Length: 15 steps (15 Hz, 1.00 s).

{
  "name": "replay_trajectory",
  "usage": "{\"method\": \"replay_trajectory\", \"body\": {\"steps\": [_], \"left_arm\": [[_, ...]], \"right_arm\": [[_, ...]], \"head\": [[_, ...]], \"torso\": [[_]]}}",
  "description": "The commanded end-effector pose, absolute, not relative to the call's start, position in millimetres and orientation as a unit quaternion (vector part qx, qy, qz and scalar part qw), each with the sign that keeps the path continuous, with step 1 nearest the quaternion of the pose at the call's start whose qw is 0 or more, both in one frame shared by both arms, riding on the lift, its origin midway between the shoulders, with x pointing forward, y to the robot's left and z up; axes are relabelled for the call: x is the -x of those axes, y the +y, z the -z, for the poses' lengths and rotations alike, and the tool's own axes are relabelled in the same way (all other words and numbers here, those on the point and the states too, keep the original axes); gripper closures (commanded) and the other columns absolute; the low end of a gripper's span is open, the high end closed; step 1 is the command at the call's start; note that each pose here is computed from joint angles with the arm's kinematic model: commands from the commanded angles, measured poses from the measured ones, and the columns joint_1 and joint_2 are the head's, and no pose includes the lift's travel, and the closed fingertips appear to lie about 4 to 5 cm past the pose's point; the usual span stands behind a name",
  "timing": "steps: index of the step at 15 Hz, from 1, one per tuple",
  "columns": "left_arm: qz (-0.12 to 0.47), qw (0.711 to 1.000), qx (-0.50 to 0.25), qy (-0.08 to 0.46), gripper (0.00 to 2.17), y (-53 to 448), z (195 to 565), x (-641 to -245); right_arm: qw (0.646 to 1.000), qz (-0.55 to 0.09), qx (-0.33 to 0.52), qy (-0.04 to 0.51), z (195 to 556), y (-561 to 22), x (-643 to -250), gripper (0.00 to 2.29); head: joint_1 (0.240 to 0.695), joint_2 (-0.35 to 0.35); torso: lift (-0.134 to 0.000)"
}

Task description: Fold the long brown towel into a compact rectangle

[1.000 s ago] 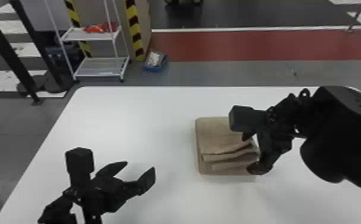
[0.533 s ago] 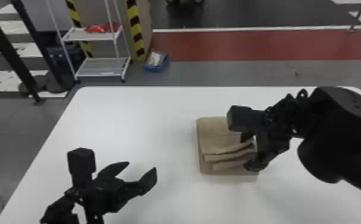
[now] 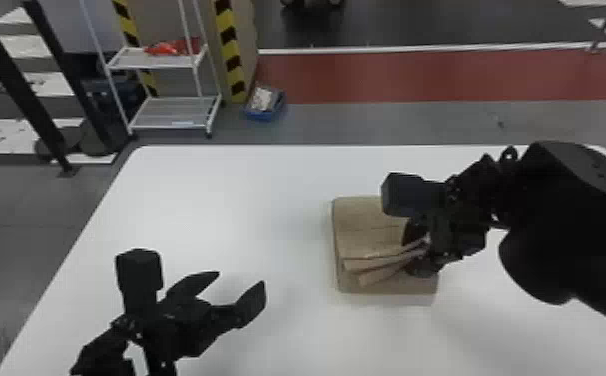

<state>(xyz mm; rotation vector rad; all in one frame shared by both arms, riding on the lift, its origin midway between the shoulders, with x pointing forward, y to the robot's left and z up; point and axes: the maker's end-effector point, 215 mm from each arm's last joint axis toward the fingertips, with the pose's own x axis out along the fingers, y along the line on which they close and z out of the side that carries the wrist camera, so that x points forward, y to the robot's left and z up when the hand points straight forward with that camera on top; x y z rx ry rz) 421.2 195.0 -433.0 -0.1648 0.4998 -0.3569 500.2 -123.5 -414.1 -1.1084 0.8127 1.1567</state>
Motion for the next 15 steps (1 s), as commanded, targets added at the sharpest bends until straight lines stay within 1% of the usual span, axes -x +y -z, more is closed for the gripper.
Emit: {"method": "replay_trajectory", "body": {"steps": [1,2,3,6,9,11,13,14,15], "left_arm": [[0.176,0.95,0.082,0.244,0.08,194,432,-422],[0.176,0.95,0.082,0.243,0.08,194,431,-422],[0.178,0.95,0.083,0.243,0.08,193,430,-422],[0.186,0.949,0.084,0.241,0.08,186,427,-423],[0.206,0.946,0.084,0.236,0.08,165,422,-423],[0.229,0.943,0.085,0.228,0.08,141,418,-423],[0.253,0.94,0.088,0.211,0.07,116,414,-423],[0.263,0.94,0.088,0.198,0.08,105,409,-424],[0.276,0.936,0.091,0.198,0.12,93,410,-421]], "right_arm": [[0.625,-0.506,0.481,0.35,412,-118,-501,1.12],[0.627,-0.506,0.479,0.348,410,-116,-502,1.37],[0.63,-0.503,0.478,0.348,409,-116,-504,1.56],[0.643,-0.499,0.47,0.341,399,-115,-510,1.6],[0.652,-0.494,0.466,0.337,390,-117,-516,1.6],[0.657,-0.494,0.465,0.331,384,-115,-519,1.6],[0.667,-0.49,0.459,0.321,374,-111,-524,1.6],[0.671,-0.49,0.459,0.316,370,-108,-527,1.6],[0.673,-0.489,0.458,0.314,369,-107,-528,1.6]], "head": [[0.695,0.086],[0.695,0.087],[0.695,0.091],[0.695,0.091],[0.695,0.082],[0.695,0.069],[0.695,0.039],[0.695,0.029],[0.695,0.02]], "torso": [[-0.12],[-0.12],[-0.12],[-0.12],[-0.12],[-0.12],[-0.12],[-0.12],[-0.12]]}}
